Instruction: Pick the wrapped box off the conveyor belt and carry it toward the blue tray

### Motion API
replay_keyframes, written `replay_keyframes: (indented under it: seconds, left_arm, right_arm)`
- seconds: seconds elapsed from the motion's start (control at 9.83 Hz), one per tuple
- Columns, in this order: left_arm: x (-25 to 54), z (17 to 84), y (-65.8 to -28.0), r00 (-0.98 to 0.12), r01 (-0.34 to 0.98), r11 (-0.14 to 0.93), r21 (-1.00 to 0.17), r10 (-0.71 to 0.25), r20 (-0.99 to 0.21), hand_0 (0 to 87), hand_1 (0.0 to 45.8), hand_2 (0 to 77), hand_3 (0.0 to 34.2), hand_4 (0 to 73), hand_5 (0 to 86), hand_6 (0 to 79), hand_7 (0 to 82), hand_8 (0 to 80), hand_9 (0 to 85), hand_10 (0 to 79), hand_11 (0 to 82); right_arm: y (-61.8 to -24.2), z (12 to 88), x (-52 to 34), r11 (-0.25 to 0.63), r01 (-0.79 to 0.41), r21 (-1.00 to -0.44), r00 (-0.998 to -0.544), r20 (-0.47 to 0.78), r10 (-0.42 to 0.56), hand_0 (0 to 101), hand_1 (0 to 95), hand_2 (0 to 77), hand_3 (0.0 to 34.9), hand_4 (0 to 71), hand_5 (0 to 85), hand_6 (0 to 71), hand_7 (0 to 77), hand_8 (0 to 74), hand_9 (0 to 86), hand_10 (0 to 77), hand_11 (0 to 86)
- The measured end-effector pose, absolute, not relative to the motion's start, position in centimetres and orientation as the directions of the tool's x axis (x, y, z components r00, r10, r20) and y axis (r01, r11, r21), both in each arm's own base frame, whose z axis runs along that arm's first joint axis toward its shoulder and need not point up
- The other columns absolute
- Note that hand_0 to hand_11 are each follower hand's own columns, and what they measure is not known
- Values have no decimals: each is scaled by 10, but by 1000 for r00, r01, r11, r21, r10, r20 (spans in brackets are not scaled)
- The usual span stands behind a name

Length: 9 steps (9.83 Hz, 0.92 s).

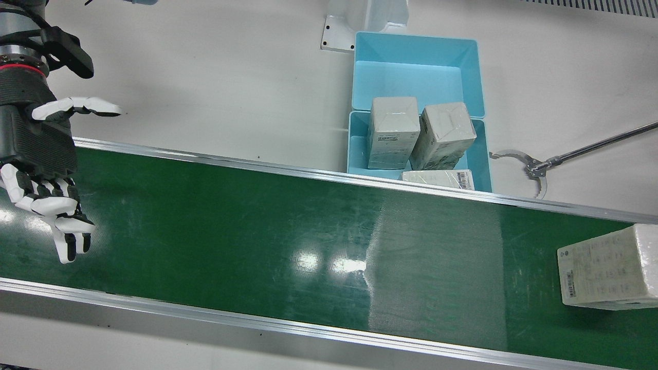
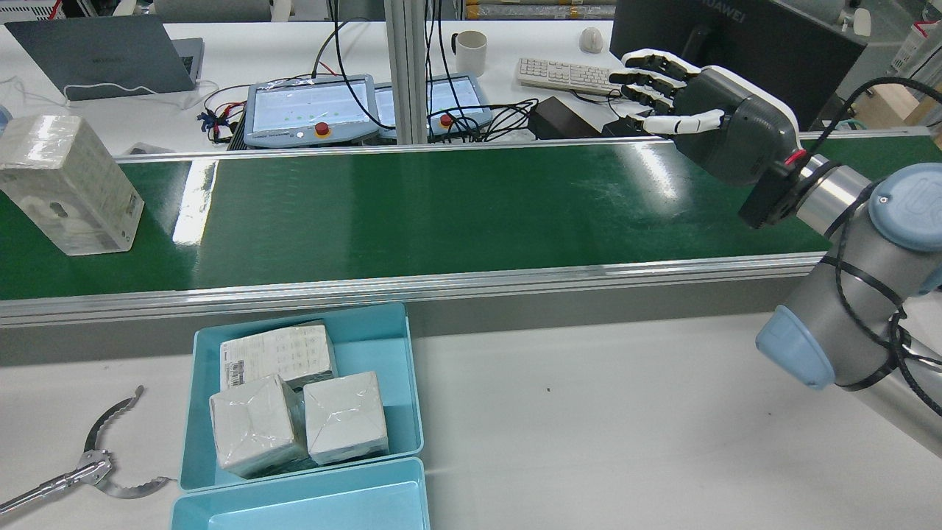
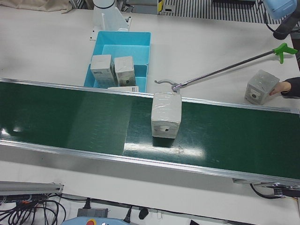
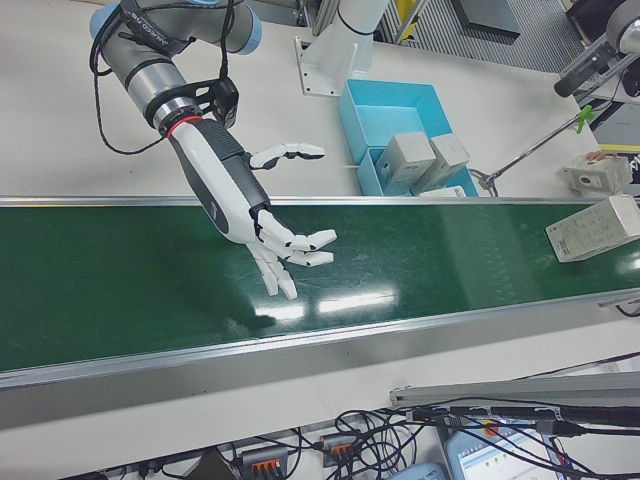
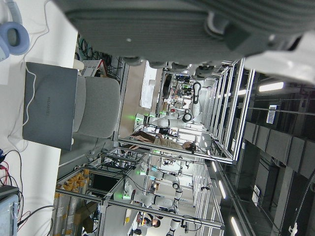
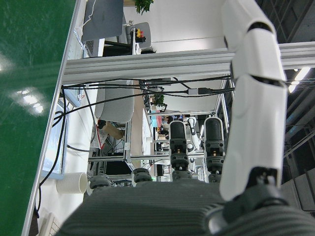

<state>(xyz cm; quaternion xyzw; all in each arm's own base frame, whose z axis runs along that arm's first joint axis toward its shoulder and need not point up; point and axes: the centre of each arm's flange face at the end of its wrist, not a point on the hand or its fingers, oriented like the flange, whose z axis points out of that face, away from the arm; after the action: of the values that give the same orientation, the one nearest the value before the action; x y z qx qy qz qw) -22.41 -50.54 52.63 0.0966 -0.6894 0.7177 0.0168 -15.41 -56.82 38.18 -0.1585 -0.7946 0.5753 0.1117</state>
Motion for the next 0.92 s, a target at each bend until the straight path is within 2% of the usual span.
replay_keyframes:
  seconds: [0.92]
  left_arm:
    - [-224, 526, -505, -981, -157, -49, -986, -109, 162, 0, 0, 5, 0, 0, 11, 0, 0, 0, 0, 5, 0]
  right_arm:
    - [-569, 382, -148, 289, 123, -950, -928, -7, 371, 477, 153, 191, 233, 87, 338, 27, 245, 0, 49, 0, 11]
